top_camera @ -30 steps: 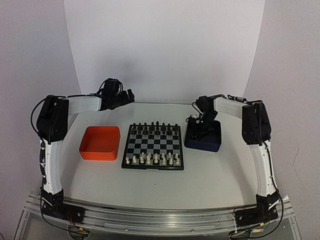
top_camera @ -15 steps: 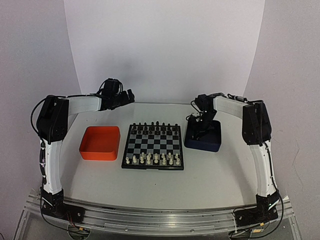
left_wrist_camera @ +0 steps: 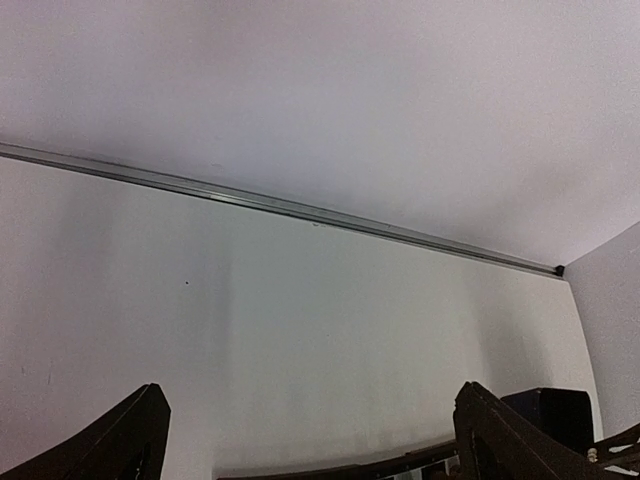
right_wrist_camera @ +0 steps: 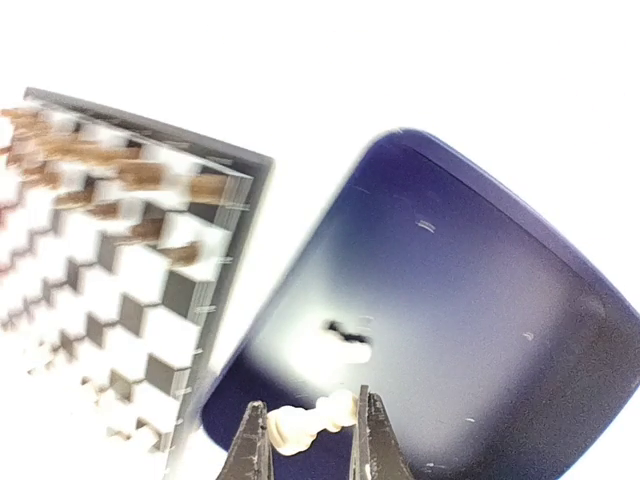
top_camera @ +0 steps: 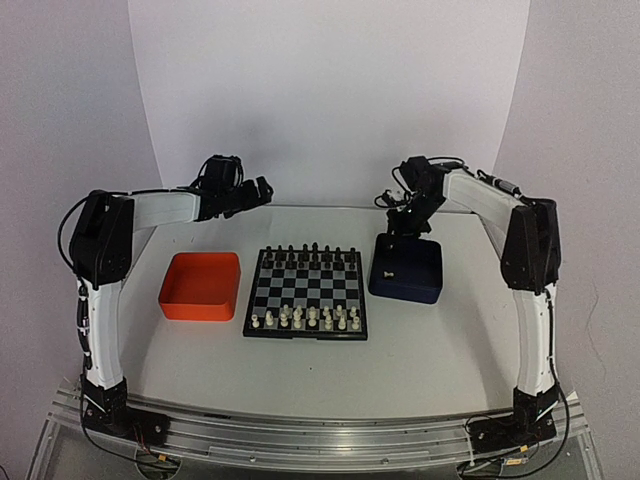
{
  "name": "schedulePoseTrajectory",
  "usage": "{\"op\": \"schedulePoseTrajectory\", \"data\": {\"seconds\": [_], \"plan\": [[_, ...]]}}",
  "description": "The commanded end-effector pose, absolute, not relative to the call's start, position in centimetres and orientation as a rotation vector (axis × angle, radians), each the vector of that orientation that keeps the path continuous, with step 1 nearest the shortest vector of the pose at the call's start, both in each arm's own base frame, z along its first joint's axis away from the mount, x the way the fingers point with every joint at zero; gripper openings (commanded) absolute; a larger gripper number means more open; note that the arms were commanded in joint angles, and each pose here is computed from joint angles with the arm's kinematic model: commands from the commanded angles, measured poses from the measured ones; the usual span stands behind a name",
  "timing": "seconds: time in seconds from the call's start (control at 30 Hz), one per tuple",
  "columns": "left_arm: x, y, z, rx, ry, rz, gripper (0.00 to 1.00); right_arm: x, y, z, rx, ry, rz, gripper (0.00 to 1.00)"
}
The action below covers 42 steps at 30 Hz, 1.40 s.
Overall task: Set up the chess pieces on the board
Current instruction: Pick up the chess piece from the storage box, then place the chess piece on the chessboard.
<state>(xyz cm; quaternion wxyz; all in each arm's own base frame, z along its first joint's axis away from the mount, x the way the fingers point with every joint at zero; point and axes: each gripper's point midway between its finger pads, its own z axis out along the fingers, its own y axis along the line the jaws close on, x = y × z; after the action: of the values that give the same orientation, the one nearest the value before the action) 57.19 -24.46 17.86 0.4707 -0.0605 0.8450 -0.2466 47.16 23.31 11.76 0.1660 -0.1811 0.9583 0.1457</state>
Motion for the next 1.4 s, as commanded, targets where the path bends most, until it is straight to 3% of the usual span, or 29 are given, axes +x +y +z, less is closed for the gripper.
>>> {"op": "schedulePoseTrajectory", "data": {"seconds": [0.0, 0.13, 0.27, 0.43, 0.8, 1.13, 1.37], "plan": [[54.8, -27.7, 25.6, 0.010, 1.978, -0.902, 1.00, 43.8, 28.4, 21.6, -0.946, 2.313, 0.754, 0.02], [50.1, -32.2, 26.6, 0.274, 2.049, -1.265, 0.97, 40.4, 31.7, 23.7, -1.279, 1.993, 0.728, 0.03], [42.6, -34.9, 28.6, 0.569, 1.925, -1.803, 0.95, 34.9, 34.7, 23.3, -1.629, 1.602, 0.687, 0.04], [34.9, -38.2, 27.5, 0.799, 1.975, -2.094, 0.86, 30.8, 36.0, 24.7, -1.718, 1.363, 0.816, 0.04], [25.7, -41.4, 27.4, 1.091, 1.971, -2.146, 0.68, 27.5, 37.0, 26.8, -1.736, 1.258, 0.943, 0.05], [25.8, -41.5, 26.9, 1.046, 1.994, -2.124, 0.39, 26.4, 37.0, 26.5, -1.752, 1.251, 0.954, 0.05], [25.9, -41.6, 26.8, 1.033, 1.985, -2.139, 0.31, 26.2, 37.3, 26.3, -1.761, 1.249, 0.961, 0.05]]}}
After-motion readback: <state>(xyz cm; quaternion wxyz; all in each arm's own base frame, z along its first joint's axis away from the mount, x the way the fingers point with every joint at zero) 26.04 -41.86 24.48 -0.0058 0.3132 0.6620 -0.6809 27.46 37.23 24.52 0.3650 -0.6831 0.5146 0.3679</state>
